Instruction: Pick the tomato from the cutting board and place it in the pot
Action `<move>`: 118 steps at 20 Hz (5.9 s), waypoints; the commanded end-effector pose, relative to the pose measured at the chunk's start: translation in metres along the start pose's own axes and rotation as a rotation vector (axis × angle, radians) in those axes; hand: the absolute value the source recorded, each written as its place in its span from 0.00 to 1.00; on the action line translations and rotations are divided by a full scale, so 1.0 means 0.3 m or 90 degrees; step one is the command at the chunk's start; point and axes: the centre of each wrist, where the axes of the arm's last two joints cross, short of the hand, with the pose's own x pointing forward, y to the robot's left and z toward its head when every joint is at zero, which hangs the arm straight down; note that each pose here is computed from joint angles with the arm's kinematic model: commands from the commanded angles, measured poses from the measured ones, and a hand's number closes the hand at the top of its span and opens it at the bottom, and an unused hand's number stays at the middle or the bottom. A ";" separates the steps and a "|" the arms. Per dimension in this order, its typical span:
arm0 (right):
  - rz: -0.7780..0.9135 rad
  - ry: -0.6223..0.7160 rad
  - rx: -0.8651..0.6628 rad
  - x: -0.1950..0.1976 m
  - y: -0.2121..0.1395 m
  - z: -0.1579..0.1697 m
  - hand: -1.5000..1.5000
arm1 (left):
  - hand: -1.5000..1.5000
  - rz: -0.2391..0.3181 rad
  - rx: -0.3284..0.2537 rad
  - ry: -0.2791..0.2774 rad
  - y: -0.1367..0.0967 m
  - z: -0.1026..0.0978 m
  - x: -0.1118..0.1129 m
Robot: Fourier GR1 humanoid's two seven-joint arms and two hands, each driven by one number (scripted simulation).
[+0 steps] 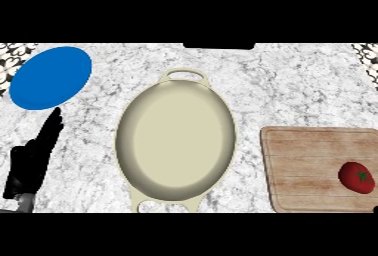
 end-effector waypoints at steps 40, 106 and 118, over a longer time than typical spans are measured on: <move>0.143 0.115 0.167 0.153 0.328 -0.314 1.00 | 0.50 -0.010 0.022 0.012 0.048 0.013 -0.037; 0.099 -0.844 -0.140 1.025 0.825 0.791 1.00 | 0.50 -0.002 -0.007 0.000 -0.009 -0.040 0.000; 0.068 -0.762 -0.015 1.103 0.858 0.565 0.00 | 0.50 -0.001 -0.018 -0.032 -0.022 -0.068 0.077</move>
